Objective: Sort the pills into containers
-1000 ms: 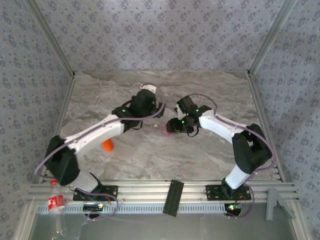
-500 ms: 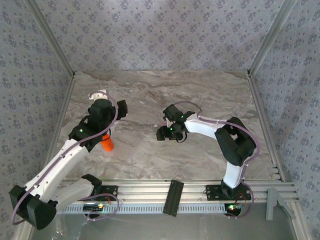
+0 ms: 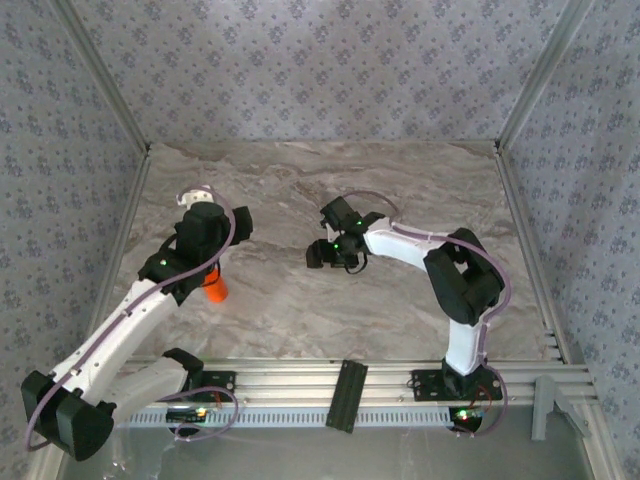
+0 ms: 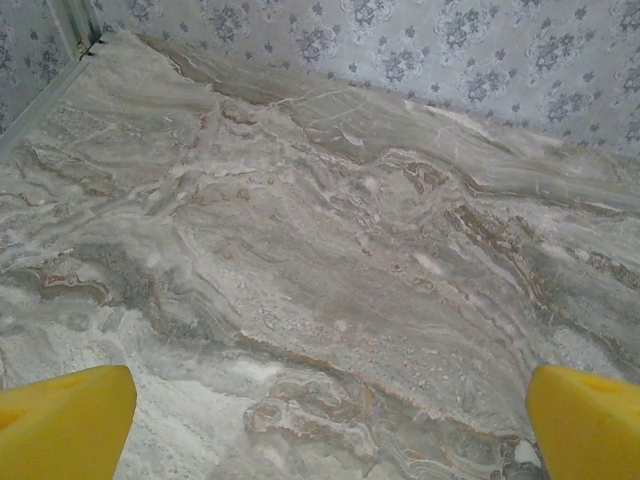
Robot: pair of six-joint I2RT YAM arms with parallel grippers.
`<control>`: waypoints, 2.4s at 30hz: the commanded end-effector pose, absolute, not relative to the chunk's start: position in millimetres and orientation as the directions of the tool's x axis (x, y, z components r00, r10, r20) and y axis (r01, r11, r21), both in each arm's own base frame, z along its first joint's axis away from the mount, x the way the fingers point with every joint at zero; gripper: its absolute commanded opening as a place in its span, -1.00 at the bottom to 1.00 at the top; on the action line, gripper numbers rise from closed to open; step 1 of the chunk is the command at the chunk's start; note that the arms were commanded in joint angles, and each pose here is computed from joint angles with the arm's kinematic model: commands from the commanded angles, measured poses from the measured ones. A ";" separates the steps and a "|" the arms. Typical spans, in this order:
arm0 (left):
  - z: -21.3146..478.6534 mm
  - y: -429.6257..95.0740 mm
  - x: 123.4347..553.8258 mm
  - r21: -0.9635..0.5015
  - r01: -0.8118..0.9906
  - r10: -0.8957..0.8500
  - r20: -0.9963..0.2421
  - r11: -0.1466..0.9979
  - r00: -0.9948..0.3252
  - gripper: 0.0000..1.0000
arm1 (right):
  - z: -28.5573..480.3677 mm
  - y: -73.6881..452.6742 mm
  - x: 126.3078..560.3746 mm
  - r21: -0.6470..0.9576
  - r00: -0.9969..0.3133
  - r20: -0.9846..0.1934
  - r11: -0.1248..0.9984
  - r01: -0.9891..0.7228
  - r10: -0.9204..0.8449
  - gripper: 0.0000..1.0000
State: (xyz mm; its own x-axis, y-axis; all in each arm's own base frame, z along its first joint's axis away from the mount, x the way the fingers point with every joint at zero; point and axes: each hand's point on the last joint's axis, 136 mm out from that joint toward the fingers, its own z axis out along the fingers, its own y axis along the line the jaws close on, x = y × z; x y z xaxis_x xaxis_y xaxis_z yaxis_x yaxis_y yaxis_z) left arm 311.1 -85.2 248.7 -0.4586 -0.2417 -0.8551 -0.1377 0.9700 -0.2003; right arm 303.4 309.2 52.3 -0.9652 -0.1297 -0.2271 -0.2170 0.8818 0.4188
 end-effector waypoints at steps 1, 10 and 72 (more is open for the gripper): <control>251.0 -78.8 309.4 -0.212 -0.160 -0.263 -0.856 0.964 -0.445 0.99 | 52.9 309.2 303.3 0.418 -0.965 -0.219 0.881 -0.224 -0.141 0.37; 249.7 -53.3 304.1 -0.257 -0.247 -0.346 -0.822 0.934 -0.451 1.00 | 104.5 322.6 288.5 0.450 -0.935 -0.309 0.839 -0.306 -0.175 0.37; 153.9 95.3 279.3 -0.713 -0.620 -0.945 -0.250 0.326 -0.210 0.99 | 104.0 599.2 243.6 0.159 -0.457 -0.641 0.476 -0.865 -0.617 0.65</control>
State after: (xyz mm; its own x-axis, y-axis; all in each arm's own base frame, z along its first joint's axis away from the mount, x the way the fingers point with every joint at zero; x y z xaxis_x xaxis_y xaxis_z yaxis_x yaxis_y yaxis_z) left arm 278.0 97.2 146.7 -0.2098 -0.9435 -0.2564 -0.6404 0.3308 -0.6932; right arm 248.1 590.8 103.1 -0.4696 -0.6197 -0.6289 -0.8553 0.4958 0.1502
